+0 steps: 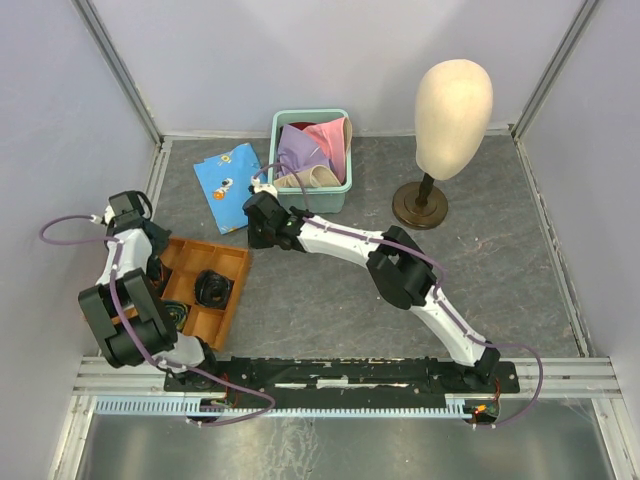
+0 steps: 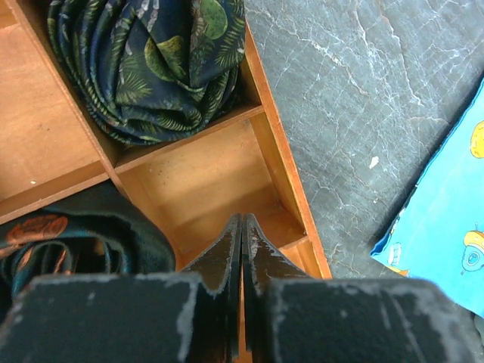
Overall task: Stack the hats
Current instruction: Move the distractor to the corner of the board.
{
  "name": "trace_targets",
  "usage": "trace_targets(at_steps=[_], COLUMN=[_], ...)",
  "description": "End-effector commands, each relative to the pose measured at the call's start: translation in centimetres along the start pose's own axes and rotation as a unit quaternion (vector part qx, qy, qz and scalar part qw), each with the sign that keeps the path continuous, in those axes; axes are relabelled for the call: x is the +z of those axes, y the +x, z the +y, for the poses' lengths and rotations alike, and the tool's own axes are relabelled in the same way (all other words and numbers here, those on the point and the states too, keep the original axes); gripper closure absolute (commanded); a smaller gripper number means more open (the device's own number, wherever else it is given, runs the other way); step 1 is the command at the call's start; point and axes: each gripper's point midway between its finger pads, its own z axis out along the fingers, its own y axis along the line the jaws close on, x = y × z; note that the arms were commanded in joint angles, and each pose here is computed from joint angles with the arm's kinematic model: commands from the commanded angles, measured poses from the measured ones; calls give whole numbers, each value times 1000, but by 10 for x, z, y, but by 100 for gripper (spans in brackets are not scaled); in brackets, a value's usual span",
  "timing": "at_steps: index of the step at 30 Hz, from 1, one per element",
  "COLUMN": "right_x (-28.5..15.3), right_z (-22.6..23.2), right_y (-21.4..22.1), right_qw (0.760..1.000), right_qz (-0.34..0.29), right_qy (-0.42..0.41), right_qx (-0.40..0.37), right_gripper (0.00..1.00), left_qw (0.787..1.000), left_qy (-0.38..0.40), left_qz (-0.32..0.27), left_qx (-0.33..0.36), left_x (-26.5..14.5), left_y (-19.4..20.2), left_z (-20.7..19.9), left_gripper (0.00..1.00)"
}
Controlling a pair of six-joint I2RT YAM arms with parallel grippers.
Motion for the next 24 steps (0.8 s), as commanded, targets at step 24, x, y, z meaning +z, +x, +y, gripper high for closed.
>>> trace_targets(at_steps=[24], right_x=[51], right_z=[7], right_y=[-9], right_qw=[998], right_qz=[-51], right_qy=[-25], right_qx=[31], right_gripper=[100], left_qw=[997], left_qy=[-3], left_qz=[58], left_qx=[50], left_x=[80], left_y=[-6], left_z=[-22], left_gripper=[97])
